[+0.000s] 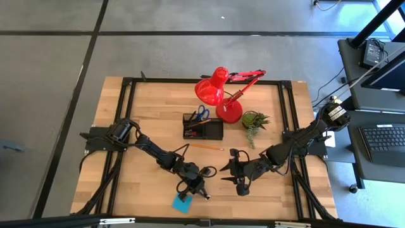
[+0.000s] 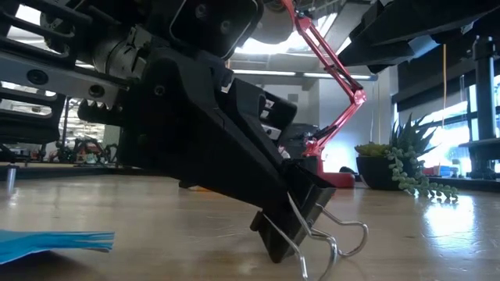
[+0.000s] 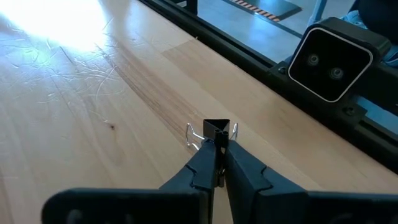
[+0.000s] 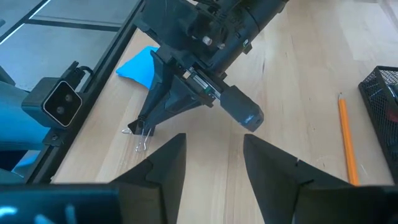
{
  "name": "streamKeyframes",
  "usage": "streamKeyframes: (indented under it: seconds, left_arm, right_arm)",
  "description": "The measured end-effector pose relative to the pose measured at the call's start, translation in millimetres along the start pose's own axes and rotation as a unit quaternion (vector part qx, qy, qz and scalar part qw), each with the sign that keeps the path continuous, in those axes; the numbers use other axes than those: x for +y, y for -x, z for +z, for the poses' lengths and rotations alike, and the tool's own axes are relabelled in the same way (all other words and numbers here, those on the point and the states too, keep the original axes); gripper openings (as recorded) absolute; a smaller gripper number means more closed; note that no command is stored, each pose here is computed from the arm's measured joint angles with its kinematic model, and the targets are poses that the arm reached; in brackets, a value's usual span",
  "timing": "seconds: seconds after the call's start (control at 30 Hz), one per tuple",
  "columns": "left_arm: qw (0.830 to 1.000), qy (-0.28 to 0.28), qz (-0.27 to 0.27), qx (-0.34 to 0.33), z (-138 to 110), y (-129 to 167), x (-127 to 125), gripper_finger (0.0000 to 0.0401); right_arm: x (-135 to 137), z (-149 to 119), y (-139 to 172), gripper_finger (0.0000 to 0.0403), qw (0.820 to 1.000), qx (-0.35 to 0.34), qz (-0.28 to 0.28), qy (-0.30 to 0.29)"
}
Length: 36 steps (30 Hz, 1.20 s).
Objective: Pick and place office supplies into organizer
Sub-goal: Put the black binder clip into the black desk organizer
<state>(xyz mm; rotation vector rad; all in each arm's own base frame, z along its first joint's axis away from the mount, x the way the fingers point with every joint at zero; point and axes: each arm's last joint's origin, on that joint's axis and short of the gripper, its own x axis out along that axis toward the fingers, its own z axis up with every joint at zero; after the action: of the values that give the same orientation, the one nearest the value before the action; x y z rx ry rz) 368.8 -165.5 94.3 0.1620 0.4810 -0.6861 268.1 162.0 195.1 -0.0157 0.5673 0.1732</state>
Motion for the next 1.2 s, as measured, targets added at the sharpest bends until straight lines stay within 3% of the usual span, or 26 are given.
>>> streamKeyframes:
  seconds: [0.33, 0.57, 0.7, 0.87, 1.07, 1.2]
  left_arm:
    - [1.0, 0.006, -0.003, -0.006, 16.5, 12.0, -1.1, 0.0019]
    - [0.999, 0.017, 0.009, 0.036, 35.8, 37.4, -3.4, 0.0019]
    - [0.993, 0.024, 0.08, 0.082, 46.8, 60.8, -1.0, 0.0019]
    - [0.973, 0.02, 0.191, 0.126, 61.5, 94.3, 1.9, 0.0019]
    - [0.922, 0.007, 0.347, 0.171, 68.7, 124.4, 8.2, 0.0019]
    - [0.897, 0.036, 0.395, 0.195, 61.1, 132.2, 23.2, 0.0019]
  right_arm:
    - [-0.1, 0.0, 0.0, 0.0163, 1.0, 0.0, 0.0, 0.001]
    - [-0.1, -0.1, 0.0, 0.0163, 1.0, 0.001, 0.0, 0.0]
    - [0.0, -0.1, 0.0, 0.0163, 1.0, 0.001, 0.0, 0.0]
    - [-0.1, 0.0, 0.0, 0.0163, 1.0, 0.0, 0.0, -0.003]
    - [-0.2, -0.3, 0.0, 0.0163, 1.0, 0.002, 0.0, 0.0]
    - [-0.3, -0.9, 0.0, 0.0163, 1.0, 0.004, -0.001, 0.003]
